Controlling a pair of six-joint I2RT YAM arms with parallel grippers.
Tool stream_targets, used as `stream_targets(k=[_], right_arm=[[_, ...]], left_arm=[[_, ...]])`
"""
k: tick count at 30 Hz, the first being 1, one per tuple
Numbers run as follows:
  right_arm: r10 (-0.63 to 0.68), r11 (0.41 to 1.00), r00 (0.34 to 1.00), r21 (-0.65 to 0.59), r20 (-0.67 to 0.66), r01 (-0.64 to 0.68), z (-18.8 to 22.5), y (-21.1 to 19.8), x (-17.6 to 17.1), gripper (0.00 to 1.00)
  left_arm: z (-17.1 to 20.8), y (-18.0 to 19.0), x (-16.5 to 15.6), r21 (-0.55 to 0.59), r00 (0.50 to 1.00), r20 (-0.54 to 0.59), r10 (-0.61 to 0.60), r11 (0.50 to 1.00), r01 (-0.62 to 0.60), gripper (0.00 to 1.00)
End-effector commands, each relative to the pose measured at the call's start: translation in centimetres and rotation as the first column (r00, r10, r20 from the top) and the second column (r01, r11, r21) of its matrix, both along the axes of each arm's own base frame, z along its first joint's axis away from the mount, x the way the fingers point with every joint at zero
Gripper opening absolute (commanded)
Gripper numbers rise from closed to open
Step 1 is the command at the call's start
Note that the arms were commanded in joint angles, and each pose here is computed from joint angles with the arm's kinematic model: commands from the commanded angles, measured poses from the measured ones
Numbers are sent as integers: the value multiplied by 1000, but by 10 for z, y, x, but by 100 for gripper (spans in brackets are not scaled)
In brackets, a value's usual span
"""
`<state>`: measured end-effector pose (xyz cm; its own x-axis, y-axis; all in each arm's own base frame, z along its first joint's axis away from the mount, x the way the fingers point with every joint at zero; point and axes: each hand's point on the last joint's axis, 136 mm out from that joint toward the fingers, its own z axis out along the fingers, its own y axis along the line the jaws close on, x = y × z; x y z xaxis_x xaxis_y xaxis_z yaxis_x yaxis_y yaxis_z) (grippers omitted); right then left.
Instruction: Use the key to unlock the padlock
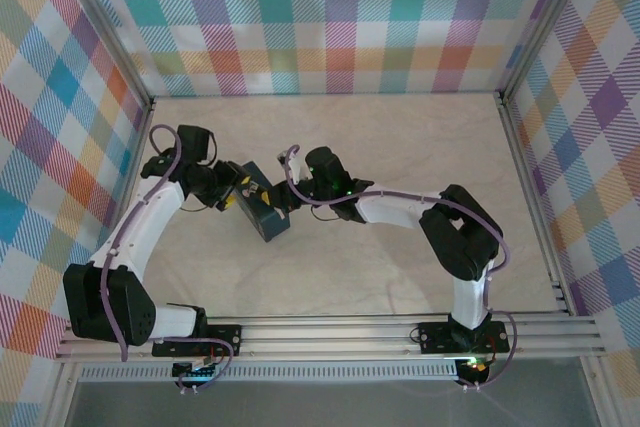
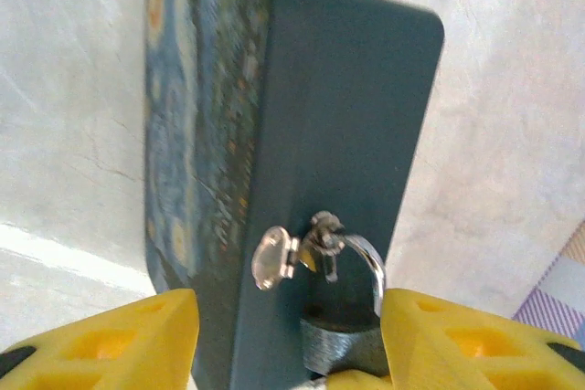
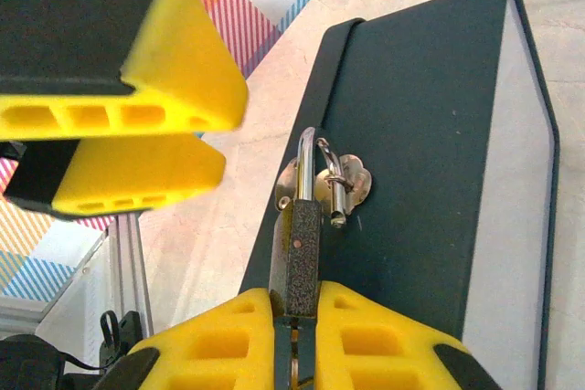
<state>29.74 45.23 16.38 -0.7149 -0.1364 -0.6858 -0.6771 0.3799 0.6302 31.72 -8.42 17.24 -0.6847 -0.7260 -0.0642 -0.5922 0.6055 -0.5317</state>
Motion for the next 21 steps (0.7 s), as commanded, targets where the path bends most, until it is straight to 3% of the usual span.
stream_targets(k=[1,4,9,16,21], right_arm=[[21,998,998,64,-60,-17,23,-6,5,12],[34,992,990,121,-140,-17,27,-5,8,11],[75,984,970,178,-230,-34,29,1,6,9],[47,990,963,142,-264,-10,22,3,12,9],[-1,990,955,133,-296,42,21,1,24,9]], left_arm=[[9,27,6,149,998,49,-26,989,18,58],[-1,38,19,223,996,60,-62,974,47,59],[-14,42,44,247,991,97,-95,967,68,61],[-26,35,79,242,977,159,-139,965,98,62],[-7,30,90,221,966,213,-147,970,98,61]])
